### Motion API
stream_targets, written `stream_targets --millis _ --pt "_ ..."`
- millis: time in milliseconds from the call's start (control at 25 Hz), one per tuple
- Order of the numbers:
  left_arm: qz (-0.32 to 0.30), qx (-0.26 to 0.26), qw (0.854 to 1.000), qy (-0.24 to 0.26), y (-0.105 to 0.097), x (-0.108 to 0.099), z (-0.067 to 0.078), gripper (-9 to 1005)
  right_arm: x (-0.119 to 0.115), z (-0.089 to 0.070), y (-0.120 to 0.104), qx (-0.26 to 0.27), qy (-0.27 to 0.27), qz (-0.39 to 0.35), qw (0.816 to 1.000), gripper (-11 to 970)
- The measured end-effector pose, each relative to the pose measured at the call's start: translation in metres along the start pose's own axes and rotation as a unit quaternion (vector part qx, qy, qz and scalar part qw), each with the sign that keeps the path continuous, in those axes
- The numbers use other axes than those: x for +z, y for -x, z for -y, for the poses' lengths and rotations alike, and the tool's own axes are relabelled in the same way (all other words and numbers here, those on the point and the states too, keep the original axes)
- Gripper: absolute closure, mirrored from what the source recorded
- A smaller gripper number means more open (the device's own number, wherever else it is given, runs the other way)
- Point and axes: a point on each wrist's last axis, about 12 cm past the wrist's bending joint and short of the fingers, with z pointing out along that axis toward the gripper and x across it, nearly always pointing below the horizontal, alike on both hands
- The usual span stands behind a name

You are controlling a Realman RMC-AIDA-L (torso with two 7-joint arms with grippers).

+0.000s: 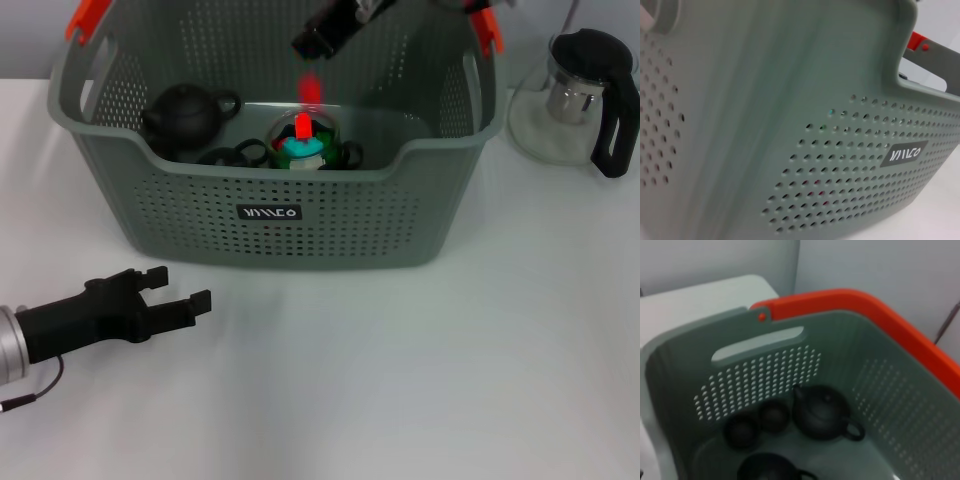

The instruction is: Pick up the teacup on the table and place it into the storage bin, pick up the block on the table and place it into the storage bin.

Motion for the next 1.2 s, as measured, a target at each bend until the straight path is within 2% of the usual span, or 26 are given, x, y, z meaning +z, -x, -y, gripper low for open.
stream_targets --millis 80,240,360,440,520,640,680,800,840,1000,1200 --pt "0.001 0.001 1.0 0.002 0.001 -0.001 -0.001 83 0.001 -0.002 0.0 -0.005 0.002 0.001 1.0 812" --pt "0.001 0.002 1.0 -0.004 0.002 -0.002 0.0 83 -0.007 -0.001 0.003 0.002 0.013 0.033 0.999 675" --pt "0.006 0.005 1.0 -0.025 0.003 -0.006 0.004 83 -0.029 -0.002 0.004 0.002 0.034 0.105 0.994 577" --pt "0.01 0.011 0.999 -0.049 0.004 -0.014 0.008 83 -0.053 -0.005 -0.006 -0.011 0.064 0.188 0.98 516" --pt "0.016 0.022 0.996 -0.079 0.006 -0.025 0.014 83 -0.075 -0.009 -0.025 -0.015 0.094 0.28 0.955 455" --pt "0.056 0.054 0.987 -0.137 0.015 -0.048 0.025 84 -0.104 -0.011 -0.07 -0.001 0.125 0.408 0.905 364" --pt "0.079 0.064 0.983 -0.153 0.02 -0.055 0.028 84 -0.112 -0.012 -0.086 0.005 0.13 0.44 0.889 316" --pt "0.127 0.084 0.973 -0.176 0.033 -0.063 0.031 84 -0.123 -0.017 -0.133 0.016 0.144 0.489 0.86 173" --pt "0.137 0.087 0.971 -0.178 0.037 -0.061 0.031 84 -0.121 -0.019 -0.148 0.019 0.144 0.49 0.859 125" --pt "0.154 0.09 0.966 -0.185 0.049 -0.044 0.029 84 -0.111 -0.034 -0.208 0.022 0.147 0.487 0.86 72" --pt "0.115 0.106 0.968 -0.199 0.054 -0.026 0.03 84 -0.08 -0.058 -0.269 0.025 0.149 0.444 0.883 44"
